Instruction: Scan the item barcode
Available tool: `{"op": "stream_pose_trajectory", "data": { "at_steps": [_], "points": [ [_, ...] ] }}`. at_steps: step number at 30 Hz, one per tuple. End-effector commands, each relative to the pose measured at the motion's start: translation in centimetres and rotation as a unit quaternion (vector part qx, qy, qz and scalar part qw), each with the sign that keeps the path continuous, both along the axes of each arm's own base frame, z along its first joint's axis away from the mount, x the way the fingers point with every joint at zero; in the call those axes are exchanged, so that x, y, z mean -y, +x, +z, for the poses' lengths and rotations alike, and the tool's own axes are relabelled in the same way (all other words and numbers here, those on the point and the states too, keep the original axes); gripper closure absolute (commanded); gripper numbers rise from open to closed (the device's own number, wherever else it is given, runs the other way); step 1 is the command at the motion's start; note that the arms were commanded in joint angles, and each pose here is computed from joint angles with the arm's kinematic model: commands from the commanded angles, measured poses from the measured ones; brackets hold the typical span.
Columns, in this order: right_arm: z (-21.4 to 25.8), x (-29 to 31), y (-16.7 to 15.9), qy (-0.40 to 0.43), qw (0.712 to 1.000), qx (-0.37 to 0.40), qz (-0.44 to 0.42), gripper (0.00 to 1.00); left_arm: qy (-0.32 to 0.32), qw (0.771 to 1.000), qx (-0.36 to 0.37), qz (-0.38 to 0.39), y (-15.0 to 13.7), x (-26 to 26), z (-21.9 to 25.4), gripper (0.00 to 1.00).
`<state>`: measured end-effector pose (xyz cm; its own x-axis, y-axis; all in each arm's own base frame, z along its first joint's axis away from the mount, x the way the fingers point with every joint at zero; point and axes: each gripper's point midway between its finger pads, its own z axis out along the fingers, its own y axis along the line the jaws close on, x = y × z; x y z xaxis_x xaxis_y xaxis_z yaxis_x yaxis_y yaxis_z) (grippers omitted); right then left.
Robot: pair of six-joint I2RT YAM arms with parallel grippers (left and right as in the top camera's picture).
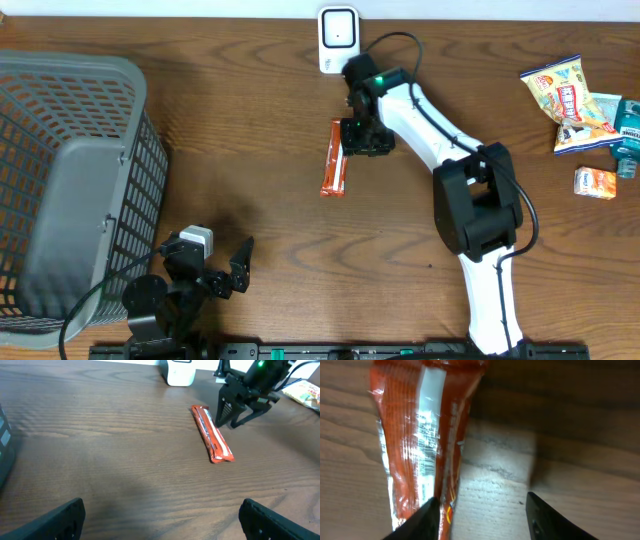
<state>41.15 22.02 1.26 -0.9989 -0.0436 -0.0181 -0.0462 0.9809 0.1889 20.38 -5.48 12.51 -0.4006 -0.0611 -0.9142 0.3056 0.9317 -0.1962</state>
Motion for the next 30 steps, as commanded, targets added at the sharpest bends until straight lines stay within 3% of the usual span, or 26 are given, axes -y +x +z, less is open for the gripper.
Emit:
{"op": "stream_pose_trajectory", "data": {
  "at_steps": [1, 8, 12, 18, 22, 26, 30],
  "points": [
    [-0.4, -2.3, -2.0, 0.054, 0.997, -0.045, -0.030, 0.47, 0.004, 1.000, 0.007, -0.003, 0.0, 0.1, 0.3, 0.02],
    [-2.3, -3.5, -3.8, 0.048, 0.997, -0.054, -0.020, 0.42, 0.004, 1.000, 0.007, -0.003, 0.0, 0.1, 0.3, 0.02],
    [-3.9, -2.5, -5.2, 0.004, 0.998, -0.059, -0.014, 0.52, 0.004, 1.000, 0.007, -0.003, 0.0, 0.1, 0.3, 0.02],
    [-6.6, 2.5, -6.1, -0.112, 0.993, -0.043, -0.019, 0.99, 0.004, 1.000, 0.007, -0.003, 0.0, 0.1, 0.3, 0.02],
    [-6.7, 5.1, -4.2, -0.170, 0.985, 0.004, -0.014, 0.99, 0.004, 1.000, 0.007, -0.003, 0.0, 0.1, 0.3, 0.02],
    [-3.4, 7.4, -1.2, -0.211, 0.976, 0.053, -0.016, 0.99, 0.004, 1.000, 0.007, -0.003, 0.0, 0.1, 0.3, 0.02],
    [0.3, 7.2, 0.7, -0.203, 0.972, 0.099, 0.064, 0.99, 0.004, 1.000, 0.007, -0.003, 0.0, 0.1, 0.3, 0.02]
  ]
}}
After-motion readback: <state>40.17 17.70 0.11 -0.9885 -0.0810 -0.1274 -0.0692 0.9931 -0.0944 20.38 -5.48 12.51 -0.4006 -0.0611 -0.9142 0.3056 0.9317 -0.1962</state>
